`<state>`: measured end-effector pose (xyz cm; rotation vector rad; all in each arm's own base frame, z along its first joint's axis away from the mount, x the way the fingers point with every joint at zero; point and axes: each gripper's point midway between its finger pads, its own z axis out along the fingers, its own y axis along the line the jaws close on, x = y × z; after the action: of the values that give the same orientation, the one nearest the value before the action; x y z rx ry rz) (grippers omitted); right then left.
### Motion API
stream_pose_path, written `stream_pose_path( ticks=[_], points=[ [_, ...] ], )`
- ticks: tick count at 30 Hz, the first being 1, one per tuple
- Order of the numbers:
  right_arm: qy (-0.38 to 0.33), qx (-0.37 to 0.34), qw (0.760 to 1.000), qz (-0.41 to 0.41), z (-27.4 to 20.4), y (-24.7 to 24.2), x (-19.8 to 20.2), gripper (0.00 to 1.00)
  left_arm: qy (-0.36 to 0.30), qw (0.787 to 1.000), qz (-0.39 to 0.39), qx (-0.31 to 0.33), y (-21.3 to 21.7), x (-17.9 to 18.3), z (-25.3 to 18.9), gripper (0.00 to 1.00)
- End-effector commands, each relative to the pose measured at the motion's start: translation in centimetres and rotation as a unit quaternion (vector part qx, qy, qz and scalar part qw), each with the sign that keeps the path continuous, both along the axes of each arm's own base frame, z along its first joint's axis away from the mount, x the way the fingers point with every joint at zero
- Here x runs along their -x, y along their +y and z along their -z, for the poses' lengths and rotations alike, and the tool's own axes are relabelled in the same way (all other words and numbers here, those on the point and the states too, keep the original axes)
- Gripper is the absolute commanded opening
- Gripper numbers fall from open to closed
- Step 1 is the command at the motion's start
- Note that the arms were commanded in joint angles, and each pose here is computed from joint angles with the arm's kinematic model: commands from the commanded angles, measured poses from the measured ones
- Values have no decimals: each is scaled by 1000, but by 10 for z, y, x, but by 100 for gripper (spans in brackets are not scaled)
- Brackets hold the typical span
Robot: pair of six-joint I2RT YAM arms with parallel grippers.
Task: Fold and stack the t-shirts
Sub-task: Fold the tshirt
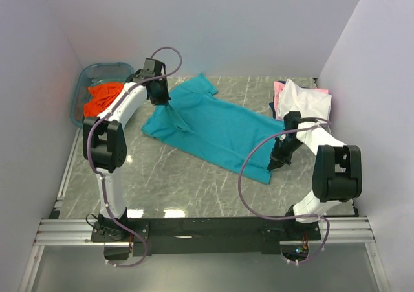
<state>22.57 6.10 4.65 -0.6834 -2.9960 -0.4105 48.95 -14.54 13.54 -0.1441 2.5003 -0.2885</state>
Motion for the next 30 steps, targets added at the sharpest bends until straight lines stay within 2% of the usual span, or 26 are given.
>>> stream_pose_path(
  ticks=[1,13,17,18,19,20,21,22,23,24,26,27,30],
  points=[
    [-5,1,1000,-4,-1,-6,-10,0,-36,999,-18,11,-2,-22,-17,0],
    [-3,-5,1000,-5,8,-9,-28,0,-6,1000,-19,16,-8,-36,8,0],
    [-7,-5,1000,-3,6,-10,-33,0,-15,999,-16,26,-13,-46,6,0],
    [-13,-5,1000,-3,3,-10,-37,3,-14,999,-15,32,-16,-48,9,2],
    [-15,-5,1000,-2,1,-10,-37,8,-16,999,-15,36,-17,-50,7,4],
    [-20,-4,1000,-2,-2,-11,-40,13,-24,999,-15,42,-19,-54,0,15],
    [-28,-2,1000,-1,-8,-12,-44,24,-25,998,-15,53,-23,-56,-3,21],
    [-32,0,999,-2,-12,-12,-46,29,-34,997,-15,63,-26,-60,-8,27],
    [-36,4,999,-1,-15,-14,-47,33,-40,997,-17,71,-28,-62,-12,37],
    [-43,6,999,-1,-21,-15,-48,38,-49,995,-19,81,-30,-62,-22,42],
    [-54,13,998,0,-29,-18,-52,42,-64,991,-21,115,-36,-64,-31,51],
    [-63,15,998,1,-35,-19,-53,42,-79,988,-26,130,-37,-63,-46,53],
    [-80,12,997,0,-44,-17,-52,43,-85,986,-37,140,-31,-55,-51,58]
  ],
)
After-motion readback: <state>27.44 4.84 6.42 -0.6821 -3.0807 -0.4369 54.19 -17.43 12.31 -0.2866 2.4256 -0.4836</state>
